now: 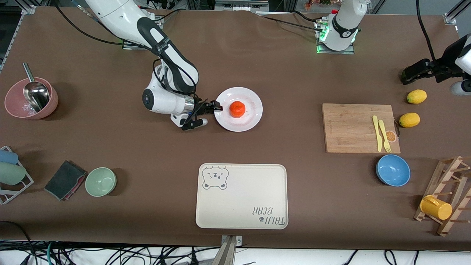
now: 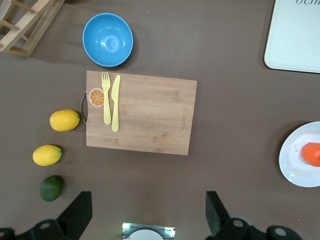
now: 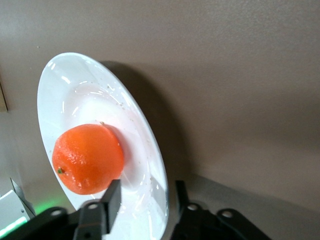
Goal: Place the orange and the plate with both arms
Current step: 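Grip the plate rim with the right gripper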
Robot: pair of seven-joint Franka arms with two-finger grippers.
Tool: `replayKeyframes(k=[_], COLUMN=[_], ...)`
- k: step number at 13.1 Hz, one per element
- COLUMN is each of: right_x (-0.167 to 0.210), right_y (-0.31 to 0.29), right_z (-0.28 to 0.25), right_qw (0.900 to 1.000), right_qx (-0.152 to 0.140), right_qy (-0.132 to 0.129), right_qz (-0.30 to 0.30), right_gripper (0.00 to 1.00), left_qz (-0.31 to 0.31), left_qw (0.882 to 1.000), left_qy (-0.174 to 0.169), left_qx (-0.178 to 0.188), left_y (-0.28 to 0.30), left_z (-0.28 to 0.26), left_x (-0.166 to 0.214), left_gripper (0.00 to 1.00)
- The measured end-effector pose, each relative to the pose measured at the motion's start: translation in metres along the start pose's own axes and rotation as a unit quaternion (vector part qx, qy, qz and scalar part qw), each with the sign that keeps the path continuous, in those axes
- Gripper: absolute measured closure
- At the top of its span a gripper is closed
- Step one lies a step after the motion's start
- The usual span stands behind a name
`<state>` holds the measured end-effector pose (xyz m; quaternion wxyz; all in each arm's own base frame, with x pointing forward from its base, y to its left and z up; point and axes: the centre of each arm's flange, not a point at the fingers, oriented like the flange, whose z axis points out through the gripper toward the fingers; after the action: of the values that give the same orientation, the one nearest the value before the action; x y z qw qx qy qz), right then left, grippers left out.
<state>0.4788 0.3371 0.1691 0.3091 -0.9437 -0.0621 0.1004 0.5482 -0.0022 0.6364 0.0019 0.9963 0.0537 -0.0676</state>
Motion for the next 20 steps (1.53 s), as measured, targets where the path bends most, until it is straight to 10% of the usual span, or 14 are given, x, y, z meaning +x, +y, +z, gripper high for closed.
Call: replayKeyframes(k=[6,20], right_x=[0.003,0.017], right_y=[0.008,0.031], right_z=[0.006,-0.014], right_qw=[1.0,1.0], right_qx=[-0.004,0.027], right_qy=[0.005,-0.009], right_qz=[-0.022,-0.01], right_gripper=[0.88,0.9], left_qz=[-0.015,-0.014], left_qw=[1.0,1.0], left_qy=[-0.001,-0.002], left_qx=[-0.002,-0.002], left_y=[-0.017,-0.016], left_z=[0.002,0.003], left_x=[0.003,0.003], left_gripper=[0.0,0.0])
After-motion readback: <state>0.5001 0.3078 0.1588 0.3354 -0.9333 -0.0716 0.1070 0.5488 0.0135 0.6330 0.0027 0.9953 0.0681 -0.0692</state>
